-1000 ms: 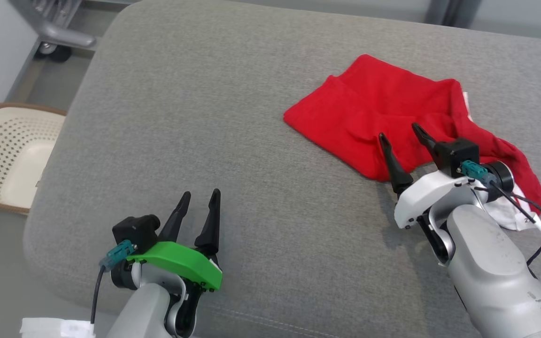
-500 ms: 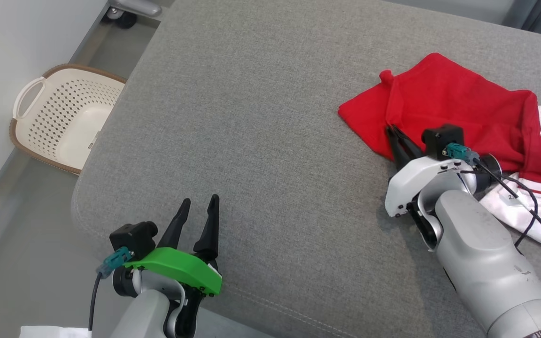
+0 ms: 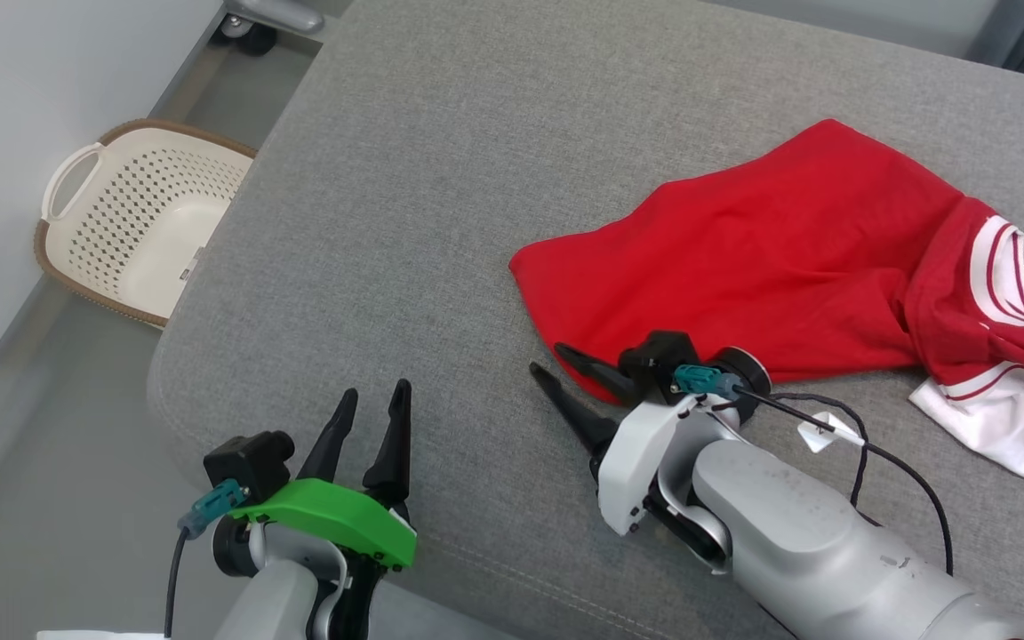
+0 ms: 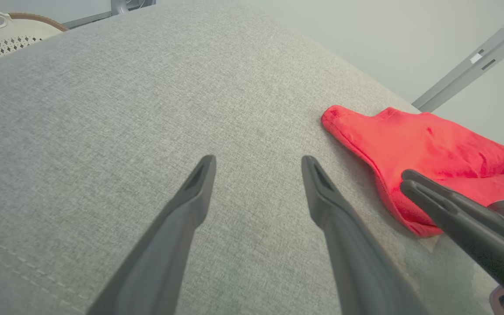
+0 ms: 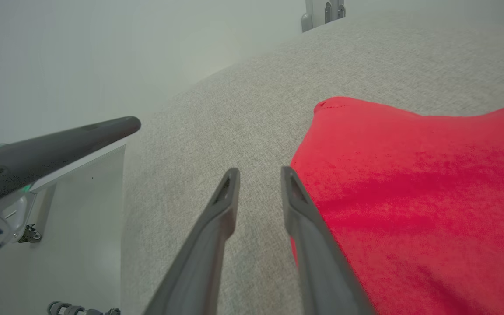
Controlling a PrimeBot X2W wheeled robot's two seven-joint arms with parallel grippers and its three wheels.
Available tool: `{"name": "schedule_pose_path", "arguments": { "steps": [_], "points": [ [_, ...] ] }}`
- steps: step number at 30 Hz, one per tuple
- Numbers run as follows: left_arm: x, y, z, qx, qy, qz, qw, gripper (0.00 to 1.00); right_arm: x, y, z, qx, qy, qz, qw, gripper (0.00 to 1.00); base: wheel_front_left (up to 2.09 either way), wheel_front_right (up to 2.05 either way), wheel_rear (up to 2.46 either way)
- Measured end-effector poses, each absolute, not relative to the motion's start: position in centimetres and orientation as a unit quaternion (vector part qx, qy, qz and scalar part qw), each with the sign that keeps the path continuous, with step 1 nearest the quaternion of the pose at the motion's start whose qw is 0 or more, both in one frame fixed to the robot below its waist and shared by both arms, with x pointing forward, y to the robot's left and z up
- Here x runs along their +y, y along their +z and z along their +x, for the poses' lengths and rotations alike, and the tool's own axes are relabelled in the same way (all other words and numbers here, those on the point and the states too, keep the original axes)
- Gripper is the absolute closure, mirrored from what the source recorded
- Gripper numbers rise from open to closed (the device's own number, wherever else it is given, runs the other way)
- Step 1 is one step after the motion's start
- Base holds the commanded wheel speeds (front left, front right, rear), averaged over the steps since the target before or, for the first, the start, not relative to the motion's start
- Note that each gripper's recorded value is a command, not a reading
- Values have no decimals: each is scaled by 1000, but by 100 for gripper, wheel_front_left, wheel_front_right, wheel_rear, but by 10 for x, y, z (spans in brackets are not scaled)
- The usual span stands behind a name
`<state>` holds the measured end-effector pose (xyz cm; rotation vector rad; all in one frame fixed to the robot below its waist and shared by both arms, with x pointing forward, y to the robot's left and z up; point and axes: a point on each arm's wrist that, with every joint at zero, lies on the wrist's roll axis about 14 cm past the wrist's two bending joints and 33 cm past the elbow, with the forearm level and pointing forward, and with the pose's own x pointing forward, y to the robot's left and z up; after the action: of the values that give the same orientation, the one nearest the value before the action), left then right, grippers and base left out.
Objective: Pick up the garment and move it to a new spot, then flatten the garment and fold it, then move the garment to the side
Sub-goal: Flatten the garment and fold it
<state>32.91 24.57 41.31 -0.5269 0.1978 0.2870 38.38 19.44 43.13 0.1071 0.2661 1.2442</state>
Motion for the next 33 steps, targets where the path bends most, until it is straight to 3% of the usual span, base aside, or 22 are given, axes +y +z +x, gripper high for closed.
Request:
{"name": "schedule_pose_path", "arguments": {
  "steps": [3, 8, 15, 19, 33],
  "points": [
    [246, 409, 326, 102, 145, -262, 949, 0, 192, 439, 379, 128, 588, 73, 795, 0, 0, 0, 0],
    [241, 408, 330, 104, 136, -262, 950, 0, 167, 461, 414, 101, 551, 98, 822, 0, 0, 0, 0],
    [221, 409, 344, 106, 101, -264, 953, 0, 75, 475, 501, 59, 403, 86, 909, 0, 0, 0, 0],
    [209, 410, 349, 109, 82, -266, 954, 0, 31, 468, 525, 62, 335, 68, 938, 0, 0, 0, 0],
    [223, 404, 336, 115, 110, -266, 951, 0, 3, 448, 564, 79, 238, 73, 965, 0, 0, 0, 0]
  ]
}}
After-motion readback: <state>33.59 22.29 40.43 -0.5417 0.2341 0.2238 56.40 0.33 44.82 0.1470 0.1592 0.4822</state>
